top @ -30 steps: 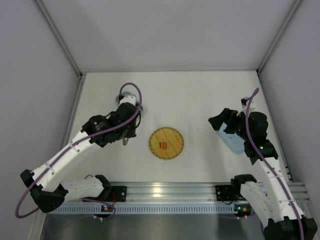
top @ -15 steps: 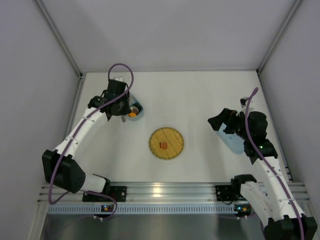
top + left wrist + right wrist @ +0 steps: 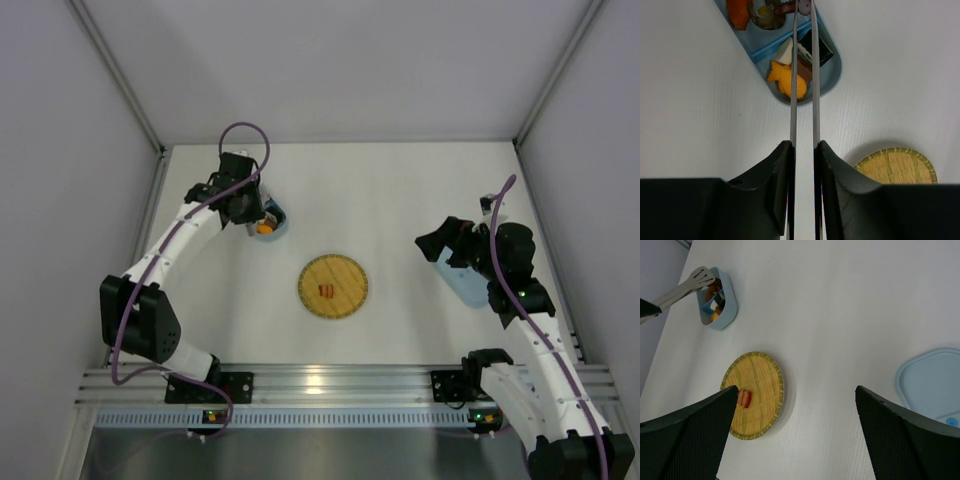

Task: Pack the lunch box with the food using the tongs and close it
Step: Place the fake food in the packing box.

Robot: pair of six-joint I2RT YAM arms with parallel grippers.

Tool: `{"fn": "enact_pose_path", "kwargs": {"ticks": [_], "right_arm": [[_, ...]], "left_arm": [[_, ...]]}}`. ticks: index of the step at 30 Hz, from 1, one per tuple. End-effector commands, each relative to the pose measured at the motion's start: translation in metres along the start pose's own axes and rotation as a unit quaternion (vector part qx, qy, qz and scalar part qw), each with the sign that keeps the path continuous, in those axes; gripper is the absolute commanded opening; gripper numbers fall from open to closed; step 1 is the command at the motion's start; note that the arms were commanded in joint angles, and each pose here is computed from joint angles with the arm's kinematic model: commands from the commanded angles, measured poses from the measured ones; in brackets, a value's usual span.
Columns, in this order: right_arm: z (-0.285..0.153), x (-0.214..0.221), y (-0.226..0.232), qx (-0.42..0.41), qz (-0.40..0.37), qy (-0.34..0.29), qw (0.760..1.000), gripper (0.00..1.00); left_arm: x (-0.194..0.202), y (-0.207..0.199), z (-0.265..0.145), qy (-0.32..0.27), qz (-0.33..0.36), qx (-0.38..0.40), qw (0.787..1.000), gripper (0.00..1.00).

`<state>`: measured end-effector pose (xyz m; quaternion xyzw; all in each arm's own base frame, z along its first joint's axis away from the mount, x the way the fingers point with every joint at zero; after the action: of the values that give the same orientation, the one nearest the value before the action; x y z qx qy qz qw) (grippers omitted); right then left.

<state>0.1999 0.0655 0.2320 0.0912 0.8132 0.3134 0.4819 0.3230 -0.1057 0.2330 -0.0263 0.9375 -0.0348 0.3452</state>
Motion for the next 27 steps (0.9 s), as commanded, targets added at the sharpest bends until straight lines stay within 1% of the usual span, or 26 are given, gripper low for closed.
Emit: {"fn": "enact_pose_path", "kwargs": {"ticks": [1,11,13,15,18,21,27], "right_arm": [[0.002,-0.006,-0.001,-0.007,-0.009,-0.018,1.0,1.0],[0.003,-0.004,-0.002,-0.005,-0.007,-0.013,1.0,0.99],[0.003,-0.005,-0.002,-0.006,-0.007,-0.014,1.0,1.0],[0.003,-0.005,-0.002,-0.006,-0.007,-0.013,1.0,1.0],[0.003,-0.006,-0.002,-0.006,-0.009,-0.015,1.0,1.0],[0.003,-0.005,-0.002,-0.005,-0.008,-0.014,1.0,0.99],[0.004,-0.006,-0.001,-0.006,-0.008,-0.015,1.0,0.99]], "left_arm": [[-0.025,-0.001,-0.003,-0.049,-0.019,0.009,0.999,0.31],[-0.028,0.011,0.005,-0.046,-0.042,-0.001,0.998,0.31],[-0.028,0.013,0.008,-0.043,-0.044,-0.004,0.998,0.33],[-0.027,0.014,0.01,-0.041,-0.047,-0.007,0.998,0.4],[-0.026,0.015,0.012,-0.039,-0.046,-0.006,0.998,0.46],[-0.025,0.015,0.013,-0.037,-0.046,-0.009,0.998,0.49],[-0.026,0.019,0.015,-0.036,-0.05,-0.011,0.998,0.49]]}}
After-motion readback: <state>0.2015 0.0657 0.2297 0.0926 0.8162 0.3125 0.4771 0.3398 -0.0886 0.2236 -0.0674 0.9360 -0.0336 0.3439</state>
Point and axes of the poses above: each gripper's point midway between its finger pads, its own z axis out along the fingers, its own y axis along the line the jaws close on, x = y × z, the point moved 8 cm from there along -z, back along the fingers, and after that the axes turned 8 degrees about z, right-handed, at the moved point
